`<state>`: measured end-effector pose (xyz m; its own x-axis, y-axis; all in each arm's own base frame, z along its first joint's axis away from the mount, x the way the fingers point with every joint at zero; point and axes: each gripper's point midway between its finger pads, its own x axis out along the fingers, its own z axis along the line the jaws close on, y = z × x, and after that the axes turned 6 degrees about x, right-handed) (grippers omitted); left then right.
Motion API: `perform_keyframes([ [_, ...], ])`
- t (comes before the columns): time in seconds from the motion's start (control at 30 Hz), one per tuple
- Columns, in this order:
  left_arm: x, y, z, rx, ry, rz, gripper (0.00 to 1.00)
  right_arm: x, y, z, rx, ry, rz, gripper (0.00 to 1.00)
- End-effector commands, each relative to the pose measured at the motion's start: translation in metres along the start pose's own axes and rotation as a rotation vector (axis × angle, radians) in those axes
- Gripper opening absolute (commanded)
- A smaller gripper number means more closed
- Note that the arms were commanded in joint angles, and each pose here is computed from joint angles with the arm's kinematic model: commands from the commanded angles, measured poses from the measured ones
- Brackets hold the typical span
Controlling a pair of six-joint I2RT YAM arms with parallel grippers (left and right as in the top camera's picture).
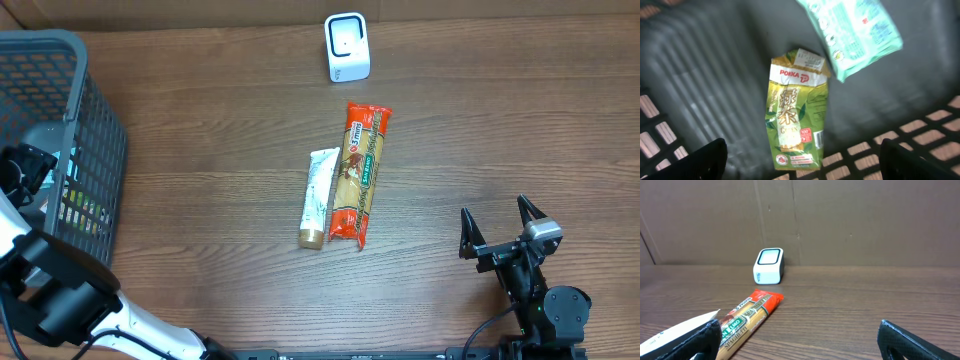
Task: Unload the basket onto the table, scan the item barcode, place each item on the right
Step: 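Reach the left gripper into the basket and grasp the yellow Pokka drink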
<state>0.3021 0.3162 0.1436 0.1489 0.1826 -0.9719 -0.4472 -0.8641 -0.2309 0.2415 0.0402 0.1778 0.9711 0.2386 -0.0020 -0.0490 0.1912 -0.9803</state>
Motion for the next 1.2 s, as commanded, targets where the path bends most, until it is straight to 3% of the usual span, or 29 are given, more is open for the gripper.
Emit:
perform_keyframes([
  [0.0,0.011,0.001,0.002,0.019,-0.020,0.028,0.88,0.000,0.002,0.000,0.001,-0.002,-0.003,1.00],
  [0.43,0.052,0.022,0.005,0.020,-0.030,0.090,0.93,0.000,0.002,0.000,0.001,-0.002,-0.003,1.00],
  [0.97,0.110,0.052,0.008,0.037,-0.009,0.106,0.91,0.000,0.002,0.000,0.001,-0.002,-0.003,1.00],
  [1.03,0.116,0.056,0.009,0.037,-0.011,0.109,0.84,0.000,0.002,0.000,0.001,-0.002,-0.003,1.00],
  [1.1,0.120,0.061,0.012,0.037,-0.020,0.118,0.69,0.000,0.002,0.000,0.001,-0.002,-0.003,1.00],
  [1.17,0.120,0.062,0.012,0.037,-0.023,0.123,0.41,0.000,0.002,0.000,0.001,-0.002,-0.003,1.00],
])
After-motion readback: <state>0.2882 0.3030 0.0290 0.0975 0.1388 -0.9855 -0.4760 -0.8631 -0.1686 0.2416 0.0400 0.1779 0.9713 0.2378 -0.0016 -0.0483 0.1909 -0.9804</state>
